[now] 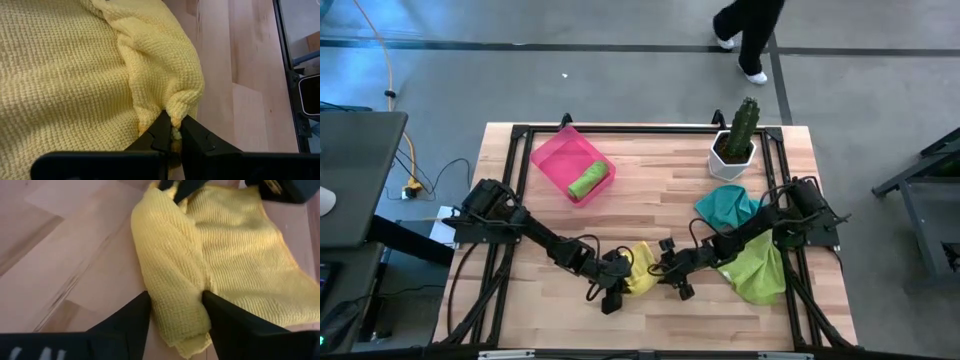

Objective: Roll microfiber towels into tight, uniform cylinder then place into a basket
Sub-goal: Roll the yellow microfiber cloth

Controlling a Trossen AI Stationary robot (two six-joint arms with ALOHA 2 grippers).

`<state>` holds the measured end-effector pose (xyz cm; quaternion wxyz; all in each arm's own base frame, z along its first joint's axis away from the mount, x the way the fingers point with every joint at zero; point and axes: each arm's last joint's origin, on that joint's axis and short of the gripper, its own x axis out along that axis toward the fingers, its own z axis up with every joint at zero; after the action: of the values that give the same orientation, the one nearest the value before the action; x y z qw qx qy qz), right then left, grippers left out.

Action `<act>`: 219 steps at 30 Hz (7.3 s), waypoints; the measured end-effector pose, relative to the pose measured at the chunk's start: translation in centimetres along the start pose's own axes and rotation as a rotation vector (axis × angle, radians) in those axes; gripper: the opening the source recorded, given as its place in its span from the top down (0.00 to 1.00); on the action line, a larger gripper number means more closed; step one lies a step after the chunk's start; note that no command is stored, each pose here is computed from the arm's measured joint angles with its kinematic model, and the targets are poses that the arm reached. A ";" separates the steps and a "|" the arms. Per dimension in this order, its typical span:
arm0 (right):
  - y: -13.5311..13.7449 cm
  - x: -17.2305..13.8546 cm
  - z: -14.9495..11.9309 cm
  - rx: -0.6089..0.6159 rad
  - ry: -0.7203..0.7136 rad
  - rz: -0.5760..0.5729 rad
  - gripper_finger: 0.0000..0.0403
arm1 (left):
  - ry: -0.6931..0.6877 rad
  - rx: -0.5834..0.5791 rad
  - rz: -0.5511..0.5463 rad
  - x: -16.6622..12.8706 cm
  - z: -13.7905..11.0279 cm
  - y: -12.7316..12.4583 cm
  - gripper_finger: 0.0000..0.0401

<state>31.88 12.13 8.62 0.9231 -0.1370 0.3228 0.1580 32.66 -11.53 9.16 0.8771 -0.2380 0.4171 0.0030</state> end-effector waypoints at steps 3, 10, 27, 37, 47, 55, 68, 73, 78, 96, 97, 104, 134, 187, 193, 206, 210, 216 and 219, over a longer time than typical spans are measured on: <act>-0.3 0.0 -0.2 0.056 0.022 0.006 0.63 | 0.000 0.000 0.000 0.0 0.0 0.0 0.96; -0.3 0.0 -0.6 0.173 0.059 0.006 0.81 | -0.002 0.022 -0.001 0.0 0.0 0.0 0.96; -1.1 0.2 -0.1 0.571 0.121 0.293 0.97 | -0.015 0.128 0.157 -5.3 1.2 -0.9 0.91; -3.2 0.1 -0.1 0.892 0.206 0.410 0.97 | -0.121 0.215 0.095 -6.8 0.8 -3.6 0.91; -3.8 0.1 0.0 0.957 0.208 0.421 0.97 | -0.280 0.289 0.218 -6.0 0.3 -4.5 0.84; -3.8 0.1 -0.1 0.958 0.206 0.412 0.97 | -0.269 0.286 0.179 -3.9 0.2 -4.9 0.60; -3.8 0.1 -0.1 0.958 0.210 0.408 0.97 | -0.201 0.379 0.287 -0.5 -1.4 -4.6 0.50; -3.8 0.1 -0.1 0.957 0.208 0.405 0.95 | -0.132 0.339 0.338 -0.7 -2.3 -4.2 0.52; -3.8 0.1 -0.1 0.954 0.207 0.405 0.91 | -0.137 0.264 0.330 -0.8 -2.4 -4.2 0.52; -5.2 -2.9 2.0 0.567 0.077 0.411 0.68 | -0.124 0.111 0.362 -0.9 -2.7 -3.7 0.88; -5.2 -3.2 2.2 0.526 0.066 0.411 0.67 | -0.122 0.112 0.364 -0.9 -2.7 -3.7 0.89; -2.3 -4.5 4.3 0.098 -0.064 0.410 0.61 | -0.095 0.106 0.383 -1.0 -3.0 -3.5 0.94; 2.0 -1.5 2.8 -0.300 0.026 -0.114 0.60 | -0.066 0.029 0.341 -0.9 -2.5 -3.1 0.93; -4.1 0.2 -0.2 0.658 0.149 0.261 0.99 | -0.114 0.333 0.269 -4.6 -0.7 -5.3 0.61; -5.3 0.0 -0.6 0.826 0.186 0.317 0.99 | -0.206 0.485 0.369 -5.7 -0.3 -5.8 0.61; -6.0 -0.1 -0.8 0.925 0.208 0.331 0.99 | -0.244 0.579 0.343 -3.9 0.4 -5.6 0.62; -6.0 -0.1 -0.8 0.929 0.214 0.334 0.98 | -0.201 0.560 0.352 -2.9 0.1 -4.7 0.62; -5.9 -0.1 -0.8 0.928 0.215 0.336 0.98 | -0.145 0.564 0.405 -2.2 0.0 -3.5 0.62; -5.9 -0.1 -0.8 0.927 0.215 0.336 0.97 | -0.162 0.542 0.438 -2.2 0.3 -3.1 0.62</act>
<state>33.57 6.43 8.98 0.8100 0.3258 0.4700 0.1294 32.09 -13.76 12.25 0.9172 0.0994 0.3730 0.0991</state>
